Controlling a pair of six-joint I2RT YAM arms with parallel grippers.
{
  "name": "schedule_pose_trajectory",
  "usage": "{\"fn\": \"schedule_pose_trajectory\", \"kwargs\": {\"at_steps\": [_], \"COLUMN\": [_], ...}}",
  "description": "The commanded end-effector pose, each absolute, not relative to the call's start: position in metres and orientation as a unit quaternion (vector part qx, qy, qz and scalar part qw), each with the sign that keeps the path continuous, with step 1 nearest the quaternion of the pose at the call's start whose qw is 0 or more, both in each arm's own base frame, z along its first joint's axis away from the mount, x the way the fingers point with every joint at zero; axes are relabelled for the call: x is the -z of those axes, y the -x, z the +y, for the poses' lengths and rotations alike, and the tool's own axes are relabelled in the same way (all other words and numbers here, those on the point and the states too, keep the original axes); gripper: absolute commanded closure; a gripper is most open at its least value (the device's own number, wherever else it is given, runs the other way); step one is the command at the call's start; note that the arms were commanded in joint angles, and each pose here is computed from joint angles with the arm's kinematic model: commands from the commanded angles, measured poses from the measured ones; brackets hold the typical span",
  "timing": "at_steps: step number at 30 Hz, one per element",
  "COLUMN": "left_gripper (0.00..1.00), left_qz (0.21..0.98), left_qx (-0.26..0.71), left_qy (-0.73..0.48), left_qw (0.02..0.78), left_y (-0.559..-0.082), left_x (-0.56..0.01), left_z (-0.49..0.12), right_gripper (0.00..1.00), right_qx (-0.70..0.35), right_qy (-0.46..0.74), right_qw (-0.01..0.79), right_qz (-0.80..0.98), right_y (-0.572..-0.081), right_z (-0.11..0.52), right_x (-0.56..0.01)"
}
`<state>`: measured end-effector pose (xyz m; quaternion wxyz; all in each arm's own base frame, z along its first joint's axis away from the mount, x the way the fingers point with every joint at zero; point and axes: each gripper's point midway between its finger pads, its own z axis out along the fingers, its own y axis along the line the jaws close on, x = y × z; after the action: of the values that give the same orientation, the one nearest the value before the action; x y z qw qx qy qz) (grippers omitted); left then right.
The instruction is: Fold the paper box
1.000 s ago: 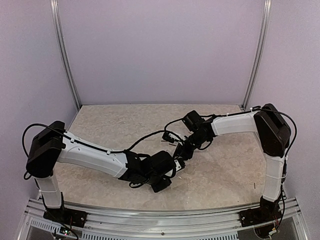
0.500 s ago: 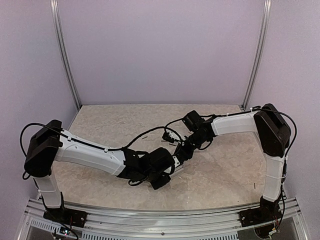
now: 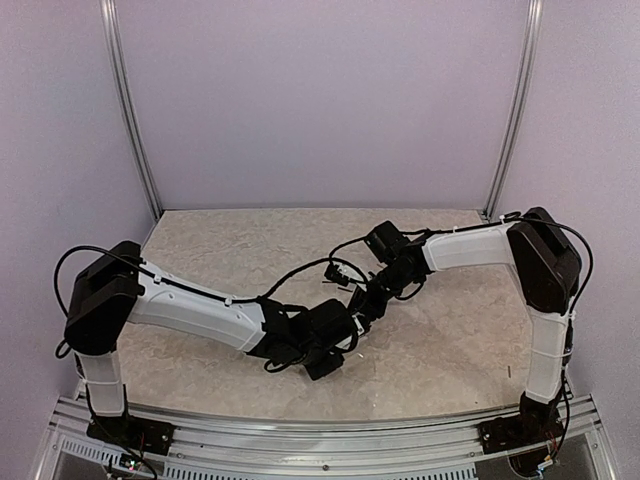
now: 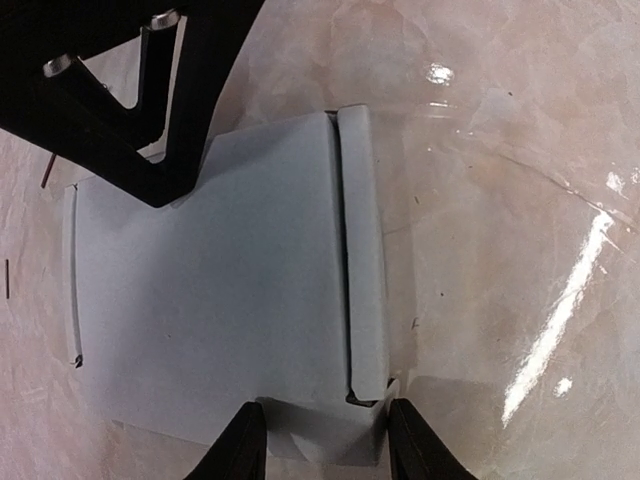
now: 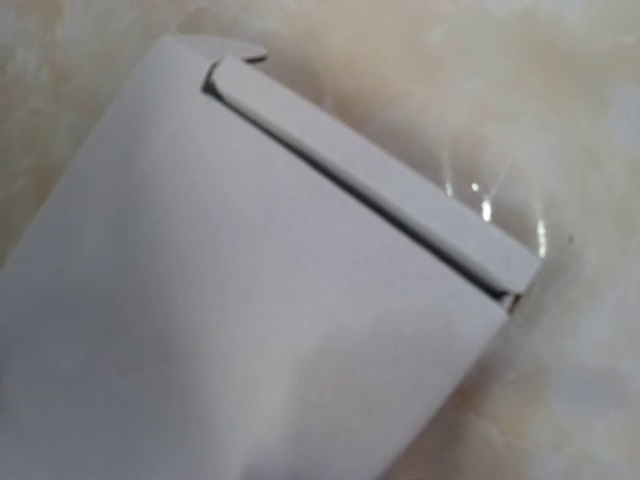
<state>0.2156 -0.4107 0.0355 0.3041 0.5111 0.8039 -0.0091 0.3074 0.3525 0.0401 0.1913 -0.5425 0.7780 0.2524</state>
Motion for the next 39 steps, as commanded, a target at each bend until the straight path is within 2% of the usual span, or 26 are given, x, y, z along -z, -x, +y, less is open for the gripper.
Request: {"fn": "schedule_pose_trajectory", "kwargs": {"at_steps": [1, 14, 29, 39], "left_gripper": [0.59, 0.63, 0.65, 0.65], "left_qz": [0.798, 0.75, 0.746, 0.754], "left_qx": [-0.032, -0.134, -0.13, -0.135], "left_qy": [-0.524, -0.558, -0.554, -0.55], "left_qw": [0.295, 0.33, 0.346, 0.331], "left_y": [-0.218, -0.22, -0.22, -0.217], "left_x": [-0.026, -0.023, -0.037, -0.04], "left_z": [-0.404, -0.399, -0.409, -0.403], "right_gripper": [0.66, 0.66, 0.66, 0.66], "right_qx": [-0.222, -0.225, -0.226, -0.217], "right_qy": [0.537, 0.537, 0.537, 0.538], "right_qw": [0.094, 0.086, 0.083, 0.082], "right_qz": [0.808, 0.808, 0.808, 0.811], "right_y": [-0.279, -0.277, -0.276, -0.278], "right_z": [0.321, 0.321, 0.321, 0.318], "right_x": [0.016, 0.02, 0.022, 0.024]}}
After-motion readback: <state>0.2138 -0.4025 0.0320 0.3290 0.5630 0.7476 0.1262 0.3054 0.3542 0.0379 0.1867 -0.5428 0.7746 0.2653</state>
